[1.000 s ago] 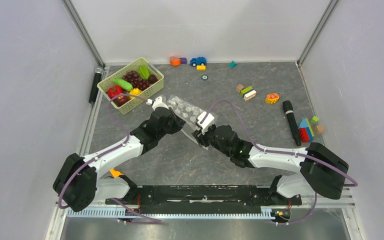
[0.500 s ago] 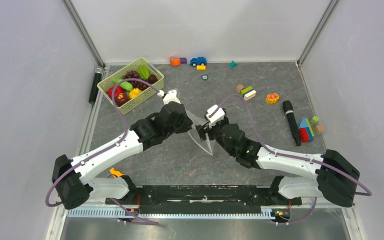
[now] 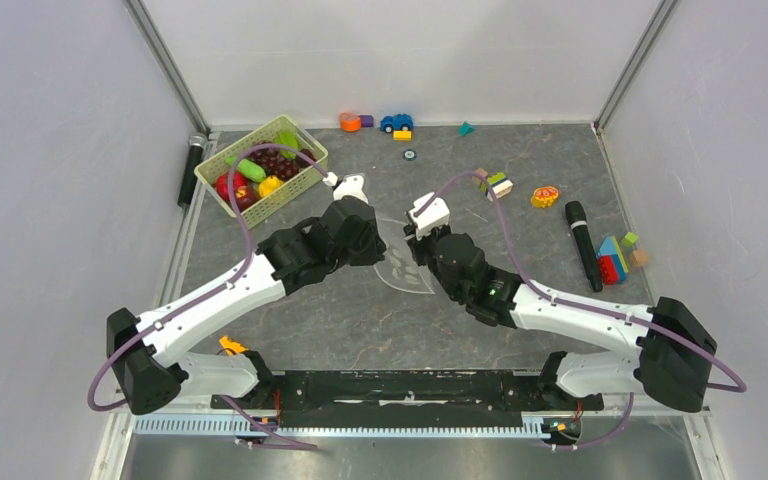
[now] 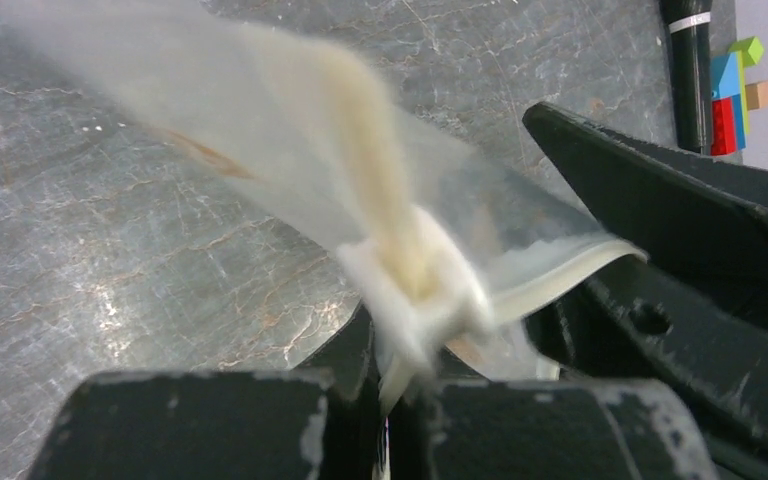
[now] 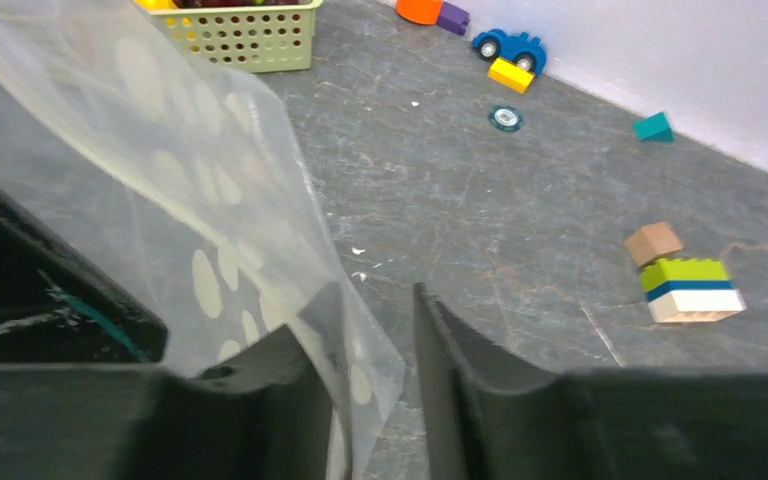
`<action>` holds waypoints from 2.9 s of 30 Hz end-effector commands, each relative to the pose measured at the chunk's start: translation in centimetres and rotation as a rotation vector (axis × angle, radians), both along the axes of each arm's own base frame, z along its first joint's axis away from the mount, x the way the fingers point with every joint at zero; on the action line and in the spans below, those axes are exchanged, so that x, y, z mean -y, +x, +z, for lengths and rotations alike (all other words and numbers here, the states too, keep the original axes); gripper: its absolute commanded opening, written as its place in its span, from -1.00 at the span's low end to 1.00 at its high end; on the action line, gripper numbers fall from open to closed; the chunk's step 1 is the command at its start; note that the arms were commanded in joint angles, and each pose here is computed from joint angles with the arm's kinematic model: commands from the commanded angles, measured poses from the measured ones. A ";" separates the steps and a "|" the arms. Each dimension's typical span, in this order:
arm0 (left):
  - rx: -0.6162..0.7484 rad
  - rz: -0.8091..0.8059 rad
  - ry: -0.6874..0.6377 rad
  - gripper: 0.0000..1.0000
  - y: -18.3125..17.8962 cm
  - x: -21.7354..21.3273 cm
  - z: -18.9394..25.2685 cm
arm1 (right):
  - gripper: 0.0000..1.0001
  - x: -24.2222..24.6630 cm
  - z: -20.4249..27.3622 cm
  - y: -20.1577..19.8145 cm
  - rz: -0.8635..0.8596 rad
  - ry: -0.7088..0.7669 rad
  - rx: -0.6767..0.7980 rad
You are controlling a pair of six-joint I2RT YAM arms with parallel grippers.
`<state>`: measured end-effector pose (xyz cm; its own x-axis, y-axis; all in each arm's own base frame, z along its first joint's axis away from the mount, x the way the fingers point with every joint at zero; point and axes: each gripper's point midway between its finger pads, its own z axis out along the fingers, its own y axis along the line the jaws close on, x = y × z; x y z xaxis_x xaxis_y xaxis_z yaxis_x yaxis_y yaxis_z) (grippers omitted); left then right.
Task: Place the food in the zip-top bag and seal the zipper
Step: Open the zipper of the food storage bag at the center of the board, then move the bin to the center of the board.
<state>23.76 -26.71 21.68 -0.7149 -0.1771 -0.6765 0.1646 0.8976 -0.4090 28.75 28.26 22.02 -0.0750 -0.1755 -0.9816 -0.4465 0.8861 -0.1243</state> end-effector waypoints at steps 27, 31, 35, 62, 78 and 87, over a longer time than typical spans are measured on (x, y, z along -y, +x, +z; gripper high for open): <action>0.283 0.087 0.120 -0.52 9.1 0.1 2.6 | -0.89 9.6 -0.9 -0.5 -0.126 0.010 -0.181; 0.280 -0.023 0.067 -0.43 10.1 4.0 1.7 | -0.87 10.1 0.1 -1.0 -0.161 0.121 -0.175; 0.252 -0.098 0.038 -0.19 9.9 5.9 0.8 | -1.00 10.4 0.5 -0.8 -0.169 0.114 -0.150; 0.184 0.465 0.147 0.99 12.2 -17.0 -0.5 | -1.00 12.1 -6.2 3.1 -0.545 -0.038 -0.293; 0.014 0.588 0.200 0.99 26.3 -30.8 -6.2 | -1.00 12.1 -6.5 3.1 -0.504 -0.047 -0.262; -0.111 0.480 0.104 0.99 26.7 -28.8 -12.0 | -1.00 12.0 -7.0 3.5 -0.511 -0.086 -0.260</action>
<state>50.59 4.00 10.51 -0.5929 -0.4609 -0.6604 -0.4014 0.8800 -0.2538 31.55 16.24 14.33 -0.4364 -0.1388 -0.8890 -0.0124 0.9889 -0.1484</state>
